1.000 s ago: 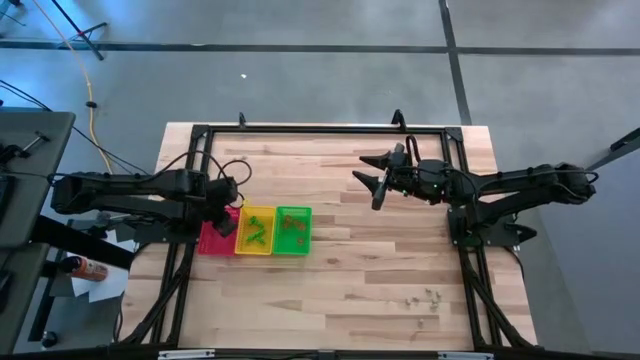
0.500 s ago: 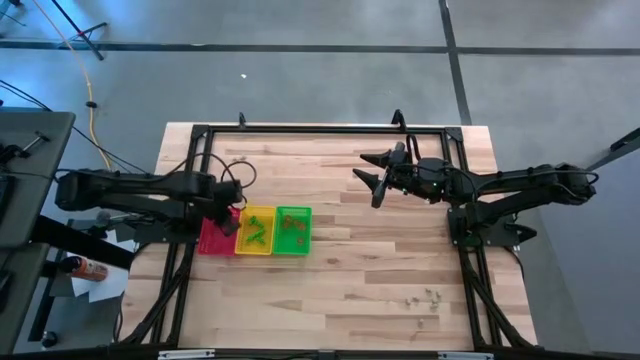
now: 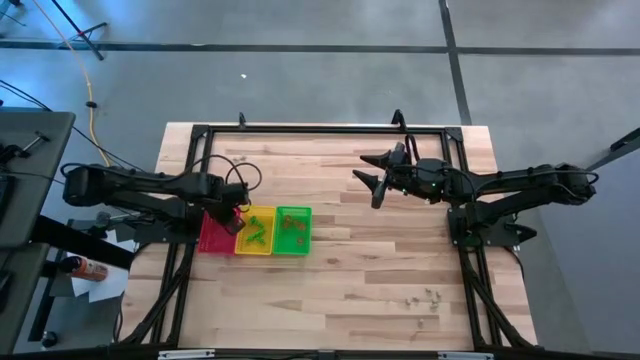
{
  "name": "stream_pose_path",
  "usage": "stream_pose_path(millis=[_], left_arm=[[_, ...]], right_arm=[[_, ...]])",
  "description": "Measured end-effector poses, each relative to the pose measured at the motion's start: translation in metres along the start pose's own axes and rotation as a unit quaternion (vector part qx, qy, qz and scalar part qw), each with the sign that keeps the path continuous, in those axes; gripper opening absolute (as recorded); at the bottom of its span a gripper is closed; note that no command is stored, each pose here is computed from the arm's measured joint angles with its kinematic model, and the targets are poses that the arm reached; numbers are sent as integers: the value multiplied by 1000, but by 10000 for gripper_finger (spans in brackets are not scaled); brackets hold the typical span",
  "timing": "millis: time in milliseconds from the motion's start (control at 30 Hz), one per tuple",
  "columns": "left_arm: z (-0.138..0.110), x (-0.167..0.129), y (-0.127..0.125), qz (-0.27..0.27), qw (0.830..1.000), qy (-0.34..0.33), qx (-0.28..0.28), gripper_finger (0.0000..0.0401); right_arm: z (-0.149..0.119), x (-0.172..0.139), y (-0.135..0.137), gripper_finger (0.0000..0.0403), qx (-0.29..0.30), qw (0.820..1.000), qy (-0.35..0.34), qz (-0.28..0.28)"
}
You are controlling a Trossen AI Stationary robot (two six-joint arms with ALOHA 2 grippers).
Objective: Sort Halloween decoration
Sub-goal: Put the white skull toy into the red bin
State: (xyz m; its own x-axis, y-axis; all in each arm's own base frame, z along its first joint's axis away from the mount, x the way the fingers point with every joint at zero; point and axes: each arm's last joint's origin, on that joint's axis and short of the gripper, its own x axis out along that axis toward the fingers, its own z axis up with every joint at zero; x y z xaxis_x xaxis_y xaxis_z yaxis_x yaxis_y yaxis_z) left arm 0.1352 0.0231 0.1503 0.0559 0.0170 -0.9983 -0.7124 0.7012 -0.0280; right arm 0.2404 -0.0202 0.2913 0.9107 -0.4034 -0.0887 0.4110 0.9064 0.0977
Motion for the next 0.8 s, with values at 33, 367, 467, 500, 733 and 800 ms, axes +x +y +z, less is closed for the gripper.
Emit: stream_pose_path(millis=[33, 367, 467, 500, 733, 800], left_arm=[[0, 1, 0, -1, 1000, 4, 0, 42], [0, 4, -1, 0, 1000, 27, 1, 76], [-2, 3, -1, -5, 999, 35, 1, 103], [-2, 4, -1, -8, 999, 37, 1, 112], [3, -5, -5, -26, 999, 37, 1, 156], [6, -16, -7, -30, 999, 31, 14, 161]], right_arm=[[0, 0, 0, 222, -1, 1000, 1, 0], [-1, 0, 0, 222, 9, 1000, 7, -1], [-1, 0, 0, 222, 9, 1000, 7, -1], [-1, 0, 0, 222, 9, 1000, 7, -1], [-1, 0, 0, 222, 9, 1000, 7, -1], [-1, 0, 0, 222, 9, 1000, 7, -1]])
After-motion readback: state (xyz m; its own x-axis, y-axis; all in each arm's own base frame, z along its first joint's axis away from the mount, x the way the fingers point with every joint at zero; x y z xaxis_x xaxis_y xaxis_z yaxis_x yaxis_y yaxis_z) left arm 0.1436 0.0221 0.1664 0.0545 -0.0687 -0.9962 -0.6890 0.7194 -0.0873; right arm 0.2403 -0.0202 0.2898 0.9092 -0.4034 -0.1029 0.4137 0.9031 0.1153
